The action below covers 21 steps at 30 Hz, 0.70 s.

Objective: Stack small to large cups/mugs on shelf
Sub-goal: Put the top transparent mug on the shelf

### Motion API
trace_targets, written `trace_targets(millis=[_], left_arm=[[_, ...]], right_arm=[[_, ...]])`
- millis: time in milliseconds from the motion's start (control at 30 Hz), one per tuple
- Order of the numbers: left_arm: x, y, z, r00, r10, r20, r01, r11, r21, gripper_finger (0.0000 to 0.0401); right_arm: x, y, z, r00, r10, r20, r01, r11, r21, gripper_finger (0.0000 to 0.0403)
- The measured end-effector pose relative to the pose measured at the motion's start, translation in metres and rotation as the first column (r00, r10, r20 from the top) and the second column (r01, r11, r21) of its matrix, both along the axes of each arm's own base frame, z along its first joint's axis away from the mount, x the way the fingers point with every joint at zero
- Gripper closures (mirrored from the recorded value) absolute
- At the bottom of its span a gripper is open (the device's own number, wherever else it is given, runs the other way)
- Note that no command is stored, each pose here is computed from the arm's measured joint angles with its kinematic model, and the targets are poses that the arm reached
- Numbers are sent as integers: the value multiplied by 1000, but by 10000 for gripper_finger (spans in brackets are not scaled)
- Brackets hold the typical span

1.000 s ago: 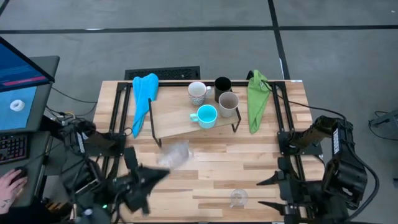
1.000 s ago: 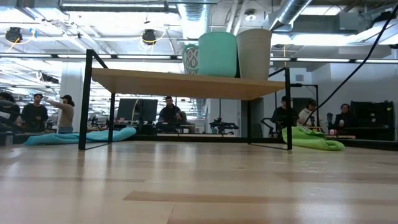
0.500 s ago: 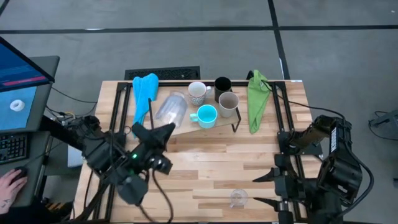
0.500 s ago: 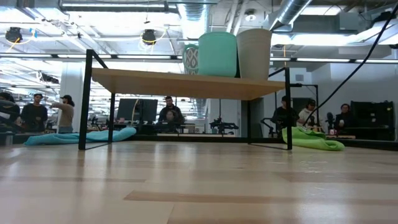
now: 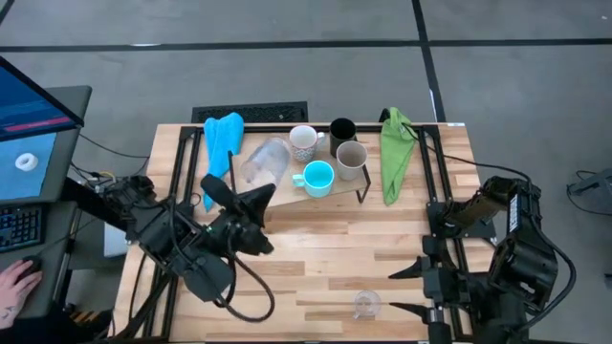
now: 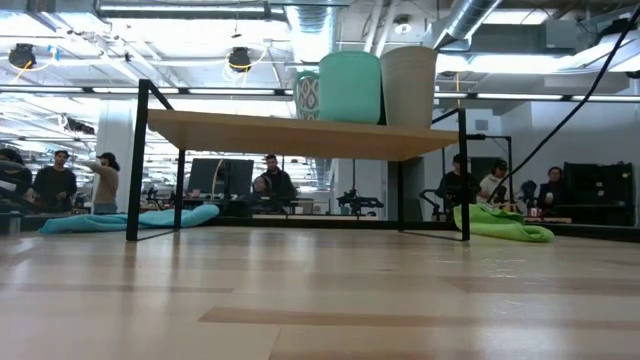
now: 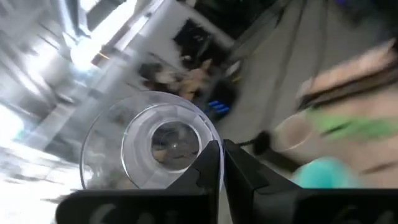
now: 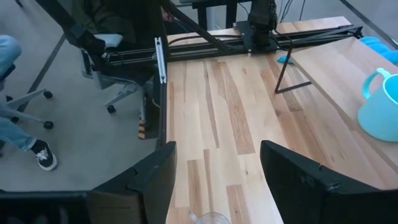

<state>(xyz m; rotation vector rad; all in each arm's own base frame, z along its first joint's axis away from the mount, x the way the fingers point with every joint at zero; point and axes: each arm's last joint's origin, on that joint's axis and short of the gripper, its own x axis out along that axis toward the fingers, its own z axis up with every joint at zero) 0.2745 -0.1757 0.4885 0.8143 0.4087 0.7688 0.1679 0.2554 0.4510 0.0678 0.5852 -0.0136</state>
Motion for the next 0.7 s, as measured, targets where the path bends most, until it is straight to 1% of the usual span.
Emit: trace_targets(millis=[67,100,167,233,300,333,367,433,467,533,567,633,700], left_arm=[[-1,0,-2,995,-58,76,68,989,-131,401],[-2,-1,-5,991,-87,97,105,975,-195,401],[-3,-1,-12,983,-145,113,175,923,-343,401],[-4,2,-24,981,-174,80,191,840,-508,401],[-7,5,-35,984,-180,14,144,733,-664,401],[-9,5,-41,984,-178,-32,100,682,-725,401],[-9,5,-47,982,-172,-80,51,645,-762,401],[-10,1,-57,977,-152,-147,-23,615,-788,401],[-9,-3,-61,976,-159,-151,-23,609,-793,401],[-9,-4,-65,965,-193,-178,-21,617,-787,401],[-9,-2,-65,965,-184,-185,-35,611,-791,401],[-7,7,-68,968,-148,-202,-79,586,-806,401],[-6,16,-70,965,-138,-224,-103,586,-804,401]], right_arm=[[-1,1,0,1000,3,0,-3,1000,0,149],[-2,1,0,1000,7,0,-7,1000,0,149],[-2,2,0,1000,9,0,-9,1000,0,149],[-3,2,0,1000,17,-9,-17,1000,5,149],[-3,2,-1,999,28,-22,-27,1000,13,149],[-3,2,-1,999,34,-29,-33,999,17,149],[-3,3,-1,999,38,-34,-37,999,18,149],[-3,3,-2,998,41,-39,-40,999,14,149],[-3,3,-2,998,43,-40,-43,999,10,149],[-3,3,-2,998,51,-40,-51,999,-1,149],[-2,2,-2,998,53,-40,-53,999,-5,149],[-2,2,-2,998,56,-40,-56,998,-11,149],[-2,2,-2,998,56,-40,-57,998,-12,149]])
